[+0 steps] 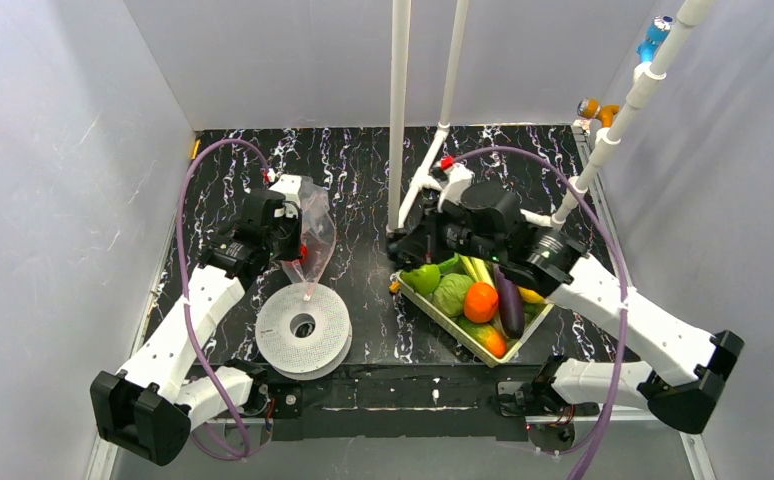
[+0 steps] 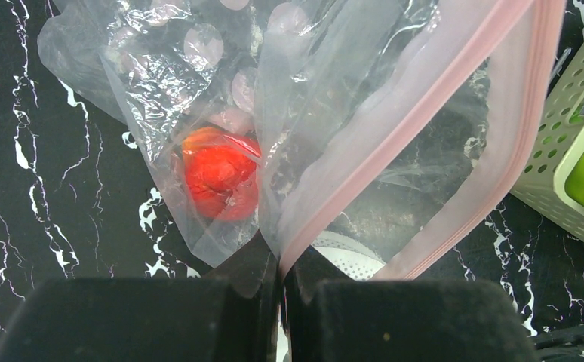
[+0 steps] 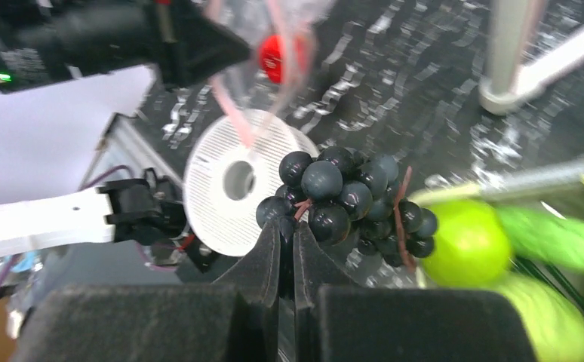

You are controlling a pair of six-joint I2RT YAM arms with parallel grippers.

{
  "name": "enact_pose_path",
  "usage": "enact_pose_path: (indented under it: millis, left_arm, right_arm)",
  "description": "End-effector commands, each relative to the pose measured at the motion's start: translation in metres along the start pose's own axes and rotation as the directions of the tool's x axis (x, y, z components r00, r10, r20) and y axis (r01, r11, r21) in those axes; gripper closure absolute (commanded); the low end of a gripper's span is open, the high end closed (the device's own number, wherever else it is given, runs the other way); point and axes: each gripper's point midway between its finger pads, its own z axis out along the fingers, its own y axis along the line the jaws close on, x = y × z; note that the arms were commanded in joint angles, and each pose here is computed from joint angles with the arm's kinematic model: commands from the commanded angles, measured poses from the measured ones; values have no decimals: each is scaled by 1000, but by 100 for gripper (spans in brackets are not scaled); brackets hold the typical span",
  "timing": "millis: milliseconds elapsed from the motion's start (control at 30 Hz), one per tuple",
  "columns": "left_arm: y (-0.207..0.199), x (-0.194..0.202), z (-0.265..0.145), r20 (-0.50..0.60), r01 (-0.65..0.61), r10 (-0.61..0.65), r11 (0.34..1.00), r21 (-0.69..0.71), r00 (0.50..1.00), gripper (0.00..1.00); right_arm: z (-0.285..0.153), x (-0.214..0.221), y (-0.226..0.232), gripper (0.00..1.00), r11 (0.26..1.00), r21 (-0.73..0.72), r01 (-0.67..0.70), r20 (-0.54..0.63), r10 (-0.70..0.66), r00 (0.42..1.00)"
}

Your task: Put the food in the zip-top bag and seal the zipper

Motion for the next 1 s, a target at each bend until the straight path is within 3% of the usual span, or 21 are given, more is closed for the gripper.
enact_pose_path:
  millis: [0,200,467,667,833,967]
  left_arm:
    - [-2,-2,-7,28,5,-5,1000,13,1000,100]
    - [-2,-6,-13,55,8,-9,1000,17,998,100]
    - [-6,-10,-18,73,14,-17,999,40,997,100]
    - [-8,-13,-22,92,18,-23,998,53,995,100]
    - [-8,-16,-27,116,21,-28,998,60,993,100]
    - [-8,-18,-31,140,23,-31,998,62,990,100]
  right_arm:
    - [18,-34,76,99,938,-345,34,91,-3,996]
    - [43,-56,120,99,856,-516,-36,88,95,992]
    - [62,-81,144,99,799,-599,-59,117,160,980]
    - [80,-97,139,99,814,-575,-81,175,219,960]
    - [120,-92,106,99,890,-446,-91,246,220,944]
    - [149,-75,90,99,914,-391,-108,224,208,952]
